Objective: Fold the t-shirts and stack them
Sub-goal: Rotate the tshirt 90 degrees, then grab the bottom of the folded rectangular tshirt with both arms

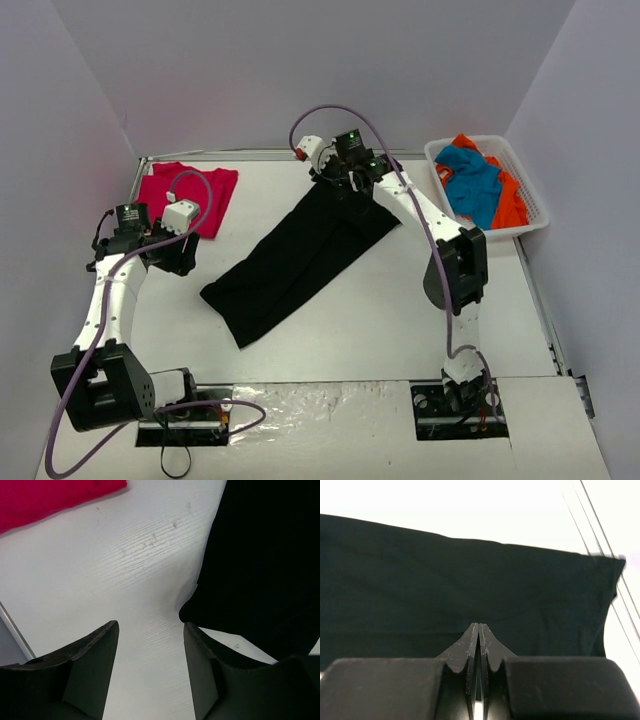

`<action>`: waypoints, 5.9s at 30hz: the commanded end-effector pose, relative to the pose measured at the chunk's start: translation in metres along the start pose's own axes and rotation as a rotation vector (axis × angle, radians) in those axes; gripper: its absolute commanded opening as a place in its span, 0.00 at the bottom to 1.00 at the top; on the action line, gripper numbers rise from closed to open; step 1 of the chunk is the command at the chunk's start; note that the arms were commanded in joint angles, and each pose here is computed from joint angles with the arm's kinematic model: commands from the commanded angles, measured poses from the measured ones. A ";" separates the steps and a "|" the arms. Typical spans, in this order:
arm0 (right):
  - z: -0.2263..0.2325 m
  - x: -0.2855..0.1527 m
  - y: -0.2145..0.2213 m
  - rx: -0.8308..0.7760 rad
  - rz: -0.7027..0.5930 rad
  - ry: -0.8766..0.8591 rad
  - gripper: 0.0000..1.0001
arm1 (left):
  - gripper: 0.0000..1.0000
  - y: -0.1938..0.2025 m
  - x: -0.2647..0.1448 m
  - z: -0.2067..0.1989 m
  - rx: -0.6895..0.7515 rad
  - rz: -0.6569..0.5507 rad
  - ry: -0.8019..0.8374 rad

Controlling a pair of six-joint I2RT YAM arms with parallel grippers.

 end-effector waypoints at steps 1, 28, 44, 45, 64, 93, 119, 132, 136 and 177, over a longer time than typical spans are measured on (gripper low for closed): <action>0.069 -0.031 0.017 -0.014 0.135 -0.170 0.00 | 0.53 -0.011 -0.012 0.000 0.003 -0.090 -0.032; 0.255 0.038 0.037 -0.276 0.349 -0.472 0.00 | 0.57 0.023 -0.048 0.049 -0.279 -0.044 -0.471; 0.272 0.062 0.101 -0.314 0.524 -0.529 0.00 | 0.57 0.026 -0.057 0.051 -0.281 -0.050 -0.519; 0.272 0.060 0.115 -0.311 0.565 -0.538 0.00 | 0.57 0.027 -0.056 0.051 -0.281 -0.047 -0.517; 0.237 -0.035 0.255 -0.267 1.044 -0.602 0.00 | 0.57 0.022 -0.047 0.044 -0.260 -0.080 -0.410; 0.145 -0.110 0.204 -0.007 1.013 -0.658 0.00 | 0.57 0.021 -0.035 0.038 -0.246 -0.098 -0.301; -0.064 0.021 0.156 0.234 0.714 0.045 0.00 | 0.58 0.023 -0.024 0.033 -0.207 -0.084 -0.234; -0.053 0.069 0.200 0.216 0.755 -0.079 0.00 | 0.59 0.019 -0.016 0.032 -0.203 -0.077 -0.193; -0.061 0.089 0.179 0.184 0.649 -0.047 0.00 | 0.59 0.020 -0.012 0.032 -0.201 -0.061 -0.180; -0.077 -0.039 -0.035 -0.032 -0.138 0.529 0.18 | 0.66 0.006 -0.032 0.016 -0.084 -0.122 -0.211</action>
Point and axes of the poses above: each gripper's point midway between its finger pads, its own x axis out along the fingers, its own z axis along the line the jaws close on, y = z × x, the point moved 7 cm from there along -x, back along the fingers, and after that the axes turned 11 degrees about x, right-handed, at the moved point
